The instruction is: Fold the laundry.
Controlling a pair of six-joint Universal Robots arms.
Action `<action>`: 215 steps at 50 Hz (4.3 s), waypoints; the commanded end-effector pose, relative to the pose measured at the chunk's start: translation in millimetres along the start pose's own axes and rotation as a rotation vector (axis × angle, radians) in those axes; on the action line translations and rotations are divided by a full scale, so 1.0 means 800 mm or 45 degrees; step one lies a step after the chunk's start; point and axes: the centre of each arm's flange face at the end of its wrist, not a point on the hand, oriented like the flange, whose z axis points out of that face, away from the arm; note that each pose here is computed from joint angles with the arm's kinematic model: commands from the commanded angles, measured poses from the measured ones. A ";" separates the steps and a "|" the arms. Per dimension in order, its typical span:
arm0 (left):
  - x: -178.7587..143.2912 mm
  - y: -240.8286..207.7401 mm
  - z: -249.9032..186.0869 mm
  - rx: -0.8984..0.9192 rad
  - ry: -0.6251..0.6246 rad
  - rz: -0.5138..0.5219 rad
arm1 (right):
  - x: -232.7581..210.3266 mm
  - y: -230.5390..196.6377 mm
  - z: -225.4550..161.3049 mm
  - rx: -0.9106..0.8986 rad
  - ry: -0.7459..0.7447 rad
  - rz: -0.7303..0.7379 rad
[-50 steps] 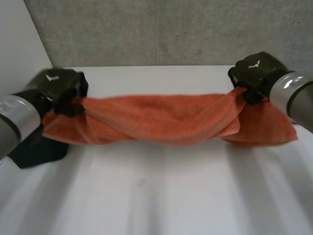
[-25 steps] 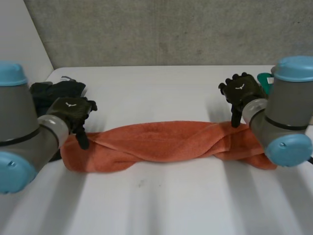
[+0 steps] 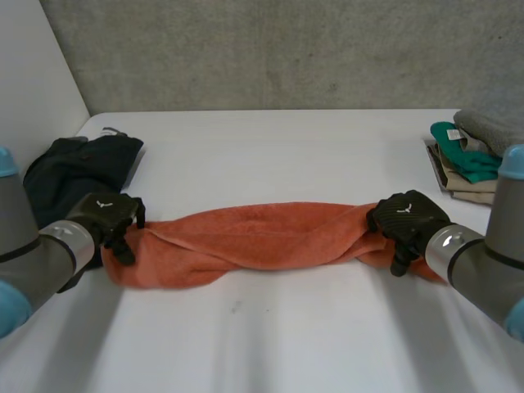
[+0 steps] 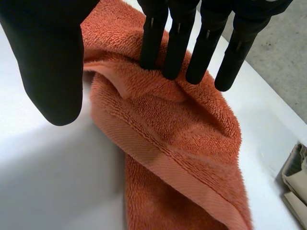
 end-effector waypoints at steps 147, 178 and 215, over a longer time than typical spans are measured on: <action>-0.041 -0.131 -0.015 0.683 -0.275 -0.127 | -0.014 0.007 0.117 0.147 0.362 0.599; -0.013 -0.024 -0.011 0.005 -0.007 0.292 | 0.070 0.000 0.017 -0.373 -0.015 -0.255; -0.068 -0.102 0.040 0.755 -0.431 -0.014 | 0.116 -0.070 0.090 0.439 0.428 -0.127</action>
